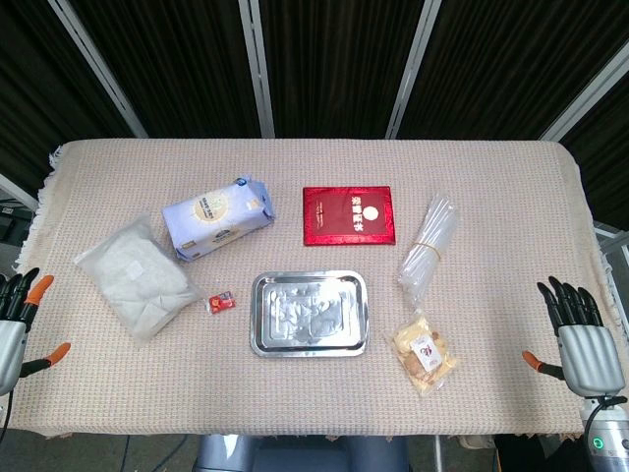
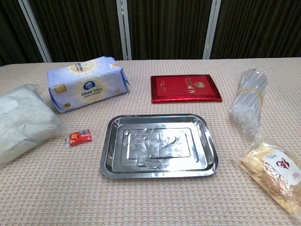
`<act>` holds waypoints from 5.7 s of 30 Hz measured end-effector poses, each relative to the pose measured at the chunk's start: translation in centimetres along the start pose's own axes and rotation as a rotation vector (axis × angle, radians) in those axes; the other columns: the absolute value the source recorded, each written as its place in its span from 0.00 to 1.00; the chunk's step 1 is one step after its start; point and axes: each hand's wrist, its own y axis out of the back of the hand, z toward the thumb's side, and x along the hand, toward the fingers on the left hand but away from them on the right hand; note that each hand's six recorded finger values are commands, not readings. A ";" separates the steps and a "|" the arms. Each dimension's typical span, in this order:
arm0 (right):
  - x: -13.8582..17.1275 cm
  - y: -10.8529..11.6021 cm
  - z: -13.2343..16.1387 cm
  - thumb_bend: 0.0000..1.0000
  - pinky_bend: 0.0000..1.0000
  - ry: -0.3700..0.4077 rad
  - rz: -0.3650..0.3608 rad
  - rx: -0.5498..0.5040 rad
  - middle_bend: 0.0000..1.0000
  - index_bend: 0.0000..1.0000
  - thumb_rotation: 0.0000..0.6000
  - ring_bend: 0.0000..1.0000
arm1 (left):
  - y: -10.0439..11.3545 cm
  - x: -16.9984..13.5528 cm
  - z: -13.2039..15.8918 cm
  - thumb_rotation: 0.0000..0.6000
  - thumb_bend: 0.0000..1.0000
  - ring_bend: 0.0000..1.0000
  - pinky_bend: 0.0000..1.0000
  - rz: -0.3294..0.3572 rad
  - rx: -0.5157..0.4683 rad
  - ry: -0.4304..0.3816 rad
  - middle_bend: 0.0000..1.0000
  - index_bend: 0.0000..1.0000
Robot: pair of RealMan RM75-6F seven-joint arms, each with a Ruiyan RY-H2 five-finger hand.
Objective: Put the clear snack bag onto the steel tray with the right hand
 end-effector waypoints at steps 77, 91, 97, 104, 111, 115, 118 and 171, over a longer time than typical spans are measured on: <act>-3.7 -9.0 15.6 0.00 0.06 0.805 0.575 0.222 0.00 0.05 1.00 0.00 | -0.8 0.0 -0.5 0.95 0.09 0.00 0.00 -0.059 0.007 0.023 0.00 0.11; -5.6 -10.6 14.4 0.00 0.19 0.756 0.626 0.289 0.12 0.28 1.00 0.04 | -0.9 0.0 -0.4 0.94 0.09 0.00 0.00 -0.063 -0.001 0.023 0.00 0.11; -5.7 -11.1 14.6 0.07 0.40 0.762 0.623 0.313 0.32 0.53 1.00 0.25 | -0.8 0.2 -0.3 0.94 0.09 0.00 0.00 -0.059 -0.001 0.021 0.00 0.11; -6.2 -8.9 16.6 0.09 0.49 0.794 0.542 0.279 0.38 0.56 1.00 0.31 | -0.8 0.4 -0.2 0.94 0.09 0.00 0.00 -0.057 -0.004 0.018 0.00 0.11; -8.1 -4.1 21.2 0.09 0.49 0.832 0.416 0.168 0.38 0.56 1.00 0.31 | -1.0 0.7 0.1 0.94 0.09 0.00 0.00 -0.060 -0.008 0.006 0.00 0.11; -9.1 -2.5 24.1 0.09 0.49 0.852 0.371 0.083 0.38 0.54 1.00 0.31 | -1.1 0.7 0.0 0.94 0.09 0.00 0.00 -0.063 -0.007 0.010 0.00 0.11; -9.2 -2.3 25.8 0.09 0.49 0.871 0.364 0.036 0.38 0.53 1.00 0.30 | -1.1 0.8 -0.2 0.94 0.09 0.00 0.00 -0.064 -0.008 0.015 0.00 0.11; -8.1 0.6 8.0 0.08 0.00 0.155 -0.036 0.131 0.00 0.00 1.00 0.00 | -1.0 0.7 -0.5 0.94 0.09 0.00 0.00 -0.019 -0.014 0.018 0.00 0.11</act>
